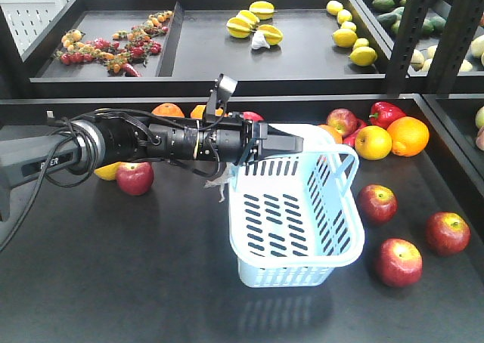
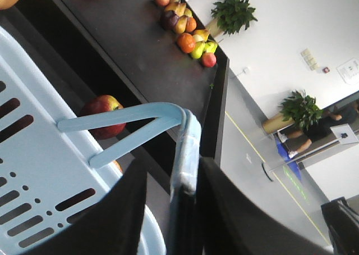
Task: Pick three apples into basket with both arms
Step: 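Lower the light blue basket onto the table with the left gripper, then open the left gripper and withdraw it from the basket handle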
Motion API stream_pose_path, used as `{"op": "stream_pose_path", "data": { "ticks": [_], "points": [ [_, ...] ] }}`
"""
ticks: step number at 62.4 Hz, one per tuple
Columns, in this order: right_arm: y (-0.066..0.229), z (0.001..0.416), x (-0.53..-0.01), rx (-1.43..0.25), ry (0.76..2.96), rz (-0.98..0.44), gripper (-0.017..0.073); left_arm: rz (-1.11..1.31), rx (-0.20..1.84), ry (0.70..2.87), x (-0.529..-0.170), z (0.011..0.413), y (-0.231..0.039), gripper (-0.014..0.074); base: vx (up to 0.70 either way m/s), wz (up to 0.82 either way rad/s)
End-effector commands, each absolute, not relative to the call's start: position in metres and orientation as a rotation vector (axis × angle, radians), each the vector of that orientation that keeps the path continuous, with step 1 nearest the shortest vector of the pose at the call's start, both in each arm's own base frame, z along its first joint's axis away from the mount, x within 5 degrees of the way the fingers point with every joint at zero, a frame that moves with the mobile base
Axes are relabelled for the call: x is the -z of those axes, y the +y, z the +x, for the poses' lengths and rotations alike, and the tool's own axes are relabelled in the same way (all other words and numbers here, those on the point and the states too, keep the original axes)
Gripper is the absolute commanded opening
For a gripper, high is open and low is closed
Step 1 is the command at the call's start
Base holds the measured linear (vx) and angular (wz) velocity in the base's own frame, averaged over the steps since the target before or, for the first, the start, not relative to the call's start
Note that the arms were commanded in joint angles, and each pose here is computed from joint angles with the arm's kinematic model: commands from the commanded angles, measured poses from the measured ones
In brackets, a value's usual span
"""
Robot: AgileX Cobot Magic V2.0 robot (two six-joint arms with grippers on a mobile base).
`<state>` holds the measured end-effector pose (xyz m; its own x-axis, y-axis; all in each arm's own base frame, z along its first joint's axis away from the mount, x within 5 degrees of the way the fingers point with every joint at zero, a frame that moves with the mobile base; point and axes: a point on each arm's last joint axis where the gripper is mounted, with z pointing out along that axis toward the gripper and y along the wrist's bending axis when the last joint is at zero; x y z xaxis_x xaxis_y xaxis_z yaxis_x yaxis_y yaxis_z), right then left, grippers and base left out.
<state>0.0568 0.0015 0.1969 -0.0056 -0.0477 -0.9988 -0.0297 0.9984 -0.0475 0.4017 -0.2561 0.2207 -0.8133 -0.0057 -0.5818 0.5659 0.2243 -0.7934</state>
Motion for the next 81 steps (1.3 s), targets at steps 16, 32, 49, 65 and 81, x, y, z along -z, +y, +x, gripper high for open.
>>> {"op": "stream_pose_path", "data": {
  "ticks": [16, 32, 49, 65, 81],
  "points": [
    [0.002, 0.056, -0.201, 0.016, 1.502, -0.062, -0.0003, 0.523, 1.7, 1.88, -0.267, 0.396, -0.258, 0.0509, 0.0, 0.0],
    [0.002, 0.056, -0.201, 0.016, 1.502, -0.062, -0.0003, 0.503, 1.687, 1.881, -0.267, 0.399, -0.254, 0.0618, 0.0, 0.0],
    [0.002, 0.056, -0.201, 0.016, 1.502, -0.062, -0.0003, 0.457, 1.714, 1.876, -0.272, 0.405, -0.239, 0.0547, 0.0, 0.0],
    [0.002, 0.056, -0.201, 0.016, 1.502, -0.062, -0.0003, 0.514, 1.797, 1.802, -0.295, 0.401, -0.214, 0.0379, 0.0, 0.0],
    [0.002, 0.056, -0.201, 0.016, 1.502, -0.062, -0.0003, 0.729, 1.785, 1.834, -0.315, 0.385, -0.185, -0.0003, 0.0, 0.0]
  ]
}}
